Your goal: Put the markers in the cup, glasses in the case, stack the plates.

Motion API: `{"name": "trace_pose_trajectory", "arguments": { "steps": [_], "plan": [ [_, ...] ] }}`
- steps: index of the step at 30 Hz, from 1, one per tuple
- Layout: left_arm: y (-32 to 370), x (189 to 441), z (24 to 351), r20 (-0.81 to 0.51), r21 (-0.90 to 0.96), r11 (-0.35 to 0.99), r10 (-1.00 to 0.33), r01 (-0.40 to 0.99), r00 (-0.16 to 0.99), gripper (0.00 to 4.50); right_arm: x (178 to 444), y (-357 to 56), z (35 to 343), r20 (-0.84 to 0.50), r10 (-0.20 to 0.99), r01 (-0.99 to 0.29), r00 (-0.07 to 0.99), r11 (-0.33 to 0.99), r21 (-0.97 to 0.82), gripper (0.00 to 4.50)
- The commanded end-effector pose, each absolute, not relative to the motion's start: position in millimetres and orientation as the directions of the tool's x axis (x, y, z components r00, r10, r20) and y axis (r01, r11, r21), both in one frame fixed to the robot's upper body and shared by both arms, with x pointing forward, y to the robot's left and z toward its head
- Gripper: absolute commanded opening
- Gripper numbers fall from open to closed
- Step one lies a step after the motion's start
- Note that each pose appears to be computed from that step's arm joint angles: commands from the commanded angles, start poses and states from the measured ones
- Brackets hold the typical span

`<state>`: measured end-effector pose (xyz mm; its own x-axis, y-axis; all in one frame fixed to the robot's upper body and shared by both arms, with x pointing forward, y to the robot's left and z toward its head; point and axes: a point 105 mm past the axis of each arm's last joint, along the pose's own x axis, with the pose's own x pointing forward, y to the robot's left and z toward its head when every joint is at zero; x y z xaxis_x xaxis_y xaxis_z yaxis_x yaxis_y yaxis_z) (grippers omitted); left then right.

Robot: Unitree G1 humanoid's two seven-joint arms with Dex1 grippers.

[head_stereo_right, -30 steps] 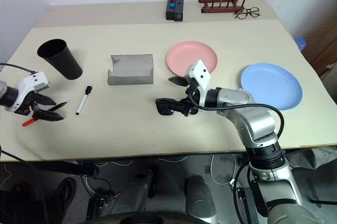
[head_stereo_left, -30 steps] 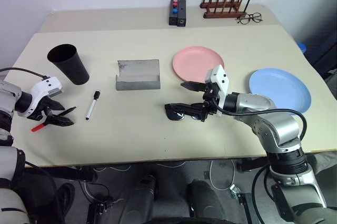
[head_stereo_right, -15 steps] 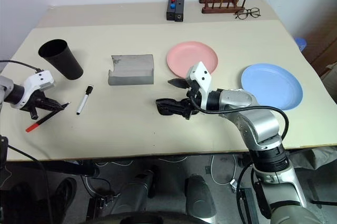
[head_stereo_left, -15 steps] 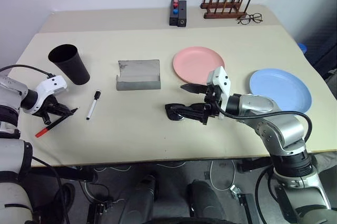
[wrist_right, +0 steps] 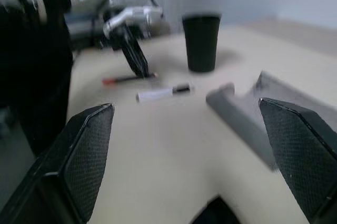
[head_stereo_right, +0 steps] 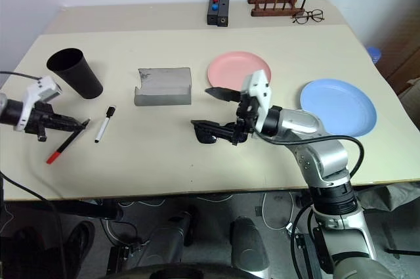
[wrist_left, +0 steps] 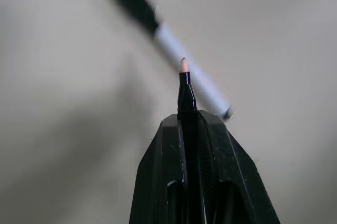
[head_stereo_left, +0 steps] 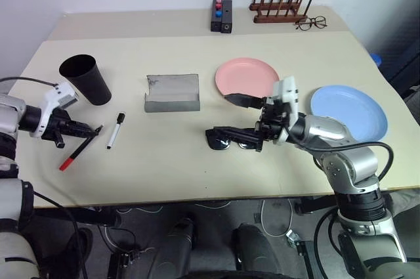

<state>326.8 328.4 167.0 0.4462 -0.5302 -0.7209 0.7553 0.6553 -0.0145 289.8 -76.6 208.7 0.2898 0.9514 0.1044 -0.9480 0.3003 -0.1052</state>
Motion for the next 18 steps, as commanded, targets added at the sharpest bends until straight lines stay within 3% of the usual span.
{"name": "trace_pose_trajectory", "arguments": {
  "steps": [1,8,18],
  "plan": [
    [324.7,329.8,209.0,-0.591,0.08,0.668,-0.566,0.74,0.574,0.02,288.1,-80.0,221.4,0.151,0.951,-0.943,0.268,0.291,-0.164,4.5],
    [305.0,342.0,265.9,-0.255,0.257,0.668,-0.65,0.698,0.716,0.02,299.3,-80.5,229.1,0.225,0.932,-0.939,0.285,0.318,-0.131,4.5],
    [331.7,374.7,322.7,0.136,0.399,0.846,-0.435,0.353,0.89,0.02,318.3,-83.5,226.5,0.216,0.899,-0.887,0.381,0.421,-0.189,4.5]
  ]
}}
